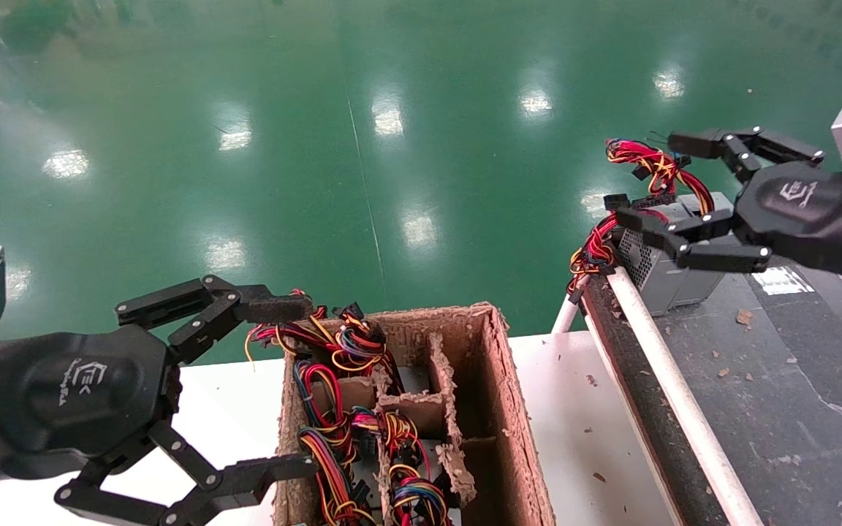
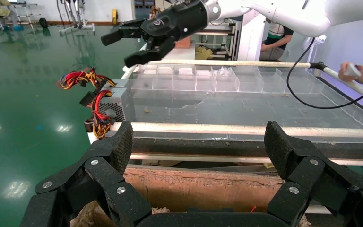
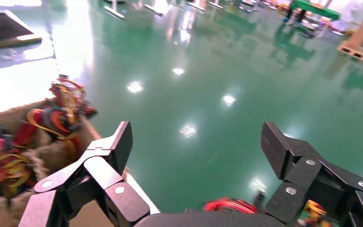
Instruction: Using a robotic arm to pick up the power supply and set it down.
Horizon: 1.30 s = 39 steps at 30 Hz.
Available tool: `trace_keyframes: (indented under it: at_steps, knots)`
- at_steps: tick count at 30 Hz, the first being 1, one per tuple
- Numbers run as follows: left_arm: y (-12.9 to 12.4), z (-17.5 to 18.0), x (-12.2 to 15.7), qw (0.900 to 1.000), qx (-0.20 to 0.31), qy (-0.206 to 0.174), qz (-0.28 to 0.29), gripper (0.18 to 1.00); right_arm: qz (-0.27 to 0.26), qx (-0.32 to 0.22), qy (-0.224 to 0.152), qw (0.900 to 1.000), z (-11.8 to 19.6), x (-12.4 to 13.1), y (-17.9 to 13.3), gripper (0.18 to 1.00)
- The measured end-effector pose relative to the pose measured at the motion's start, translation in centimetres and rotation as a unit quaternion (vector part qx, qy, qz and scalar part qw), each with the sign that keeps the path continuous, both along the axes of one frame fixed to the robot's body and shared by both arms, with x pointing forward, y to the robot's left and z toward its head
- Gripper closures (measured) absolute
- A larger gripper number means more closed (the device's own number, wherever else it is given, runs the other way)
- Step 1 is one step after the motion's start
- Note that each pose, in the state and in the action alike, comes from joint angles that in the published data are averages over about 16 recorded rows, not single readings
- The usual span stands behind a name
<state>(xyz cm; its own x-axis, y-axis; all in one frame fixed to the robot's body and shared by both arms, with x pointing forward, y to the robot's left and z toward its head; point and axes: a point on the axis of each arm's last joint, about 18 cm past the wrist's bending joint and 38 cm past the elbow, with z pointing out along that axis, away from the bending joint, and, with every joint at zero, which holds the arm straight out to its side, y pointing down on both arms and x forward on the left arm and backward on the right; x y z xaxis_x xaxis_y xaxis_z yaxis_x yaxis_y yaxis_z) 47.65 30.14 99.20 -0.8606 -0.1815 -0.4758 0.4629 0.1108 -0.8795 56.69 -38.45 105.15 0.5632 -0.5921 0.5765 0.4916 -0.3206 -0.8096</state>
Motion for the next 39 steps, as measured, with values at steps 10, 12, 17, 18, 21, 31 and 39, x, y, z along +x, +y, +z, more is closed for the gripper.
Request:
trace_keyframes:
  at_steps: [10, 12, 17, 18, 21, 31, 39]
  knots:
    - [0.0, 0.0, 0.0, 1.0, 0.0, 0.0, 0.0, 0.184, 0.071, -0.007, 0.02, 0.997, -1.6, -2.1, 2.6, 0.196]
    - [0.0, 0.0, 0.0, 1.0, 0.0, 0.0, 0.0, 0.184, 0.085, -0.008, 0.024, 0.996, -1.9, -2.6, 3.1, 0.188]
    - [0.0, 0.0, 0.0, 1.0, 0.0, 0.0, 0.0, 0.184, 0.121, -0.012, 0.035, 0.992, -2.8, -3.8, 4.3, 0.18]
    - [0.0, 0.0, 0.0, 1.0, 0.0, 0.0, 0.0, 0.184, 0.128, -0.013, 0.038, 0.991, -2.9, -4.0, 4.6, 0.179]
    - [0.0, 0.0, 0.0, 1.0, 0.0, 0.0, 0.0, 0.184, 0.15, -0.015, 0.045, 0.988, -3.4, -4.8, 5.2, 0.178]
    - [0.0, 0.0, 0.0, 1.0, 0.0, 0.0, 0.0, 0.184, 0.22, -0.023, 0.068, 0.973, -5.1, -7.5, 7.3, 0.178]
    - [0.0, 0.0, 0.0, 1.0, 0.0, 0.0, 0.0, 0.184, 0.26, -0.028, 0.082, 0.962, -5.9, -9.2, 8.3, 0.178]
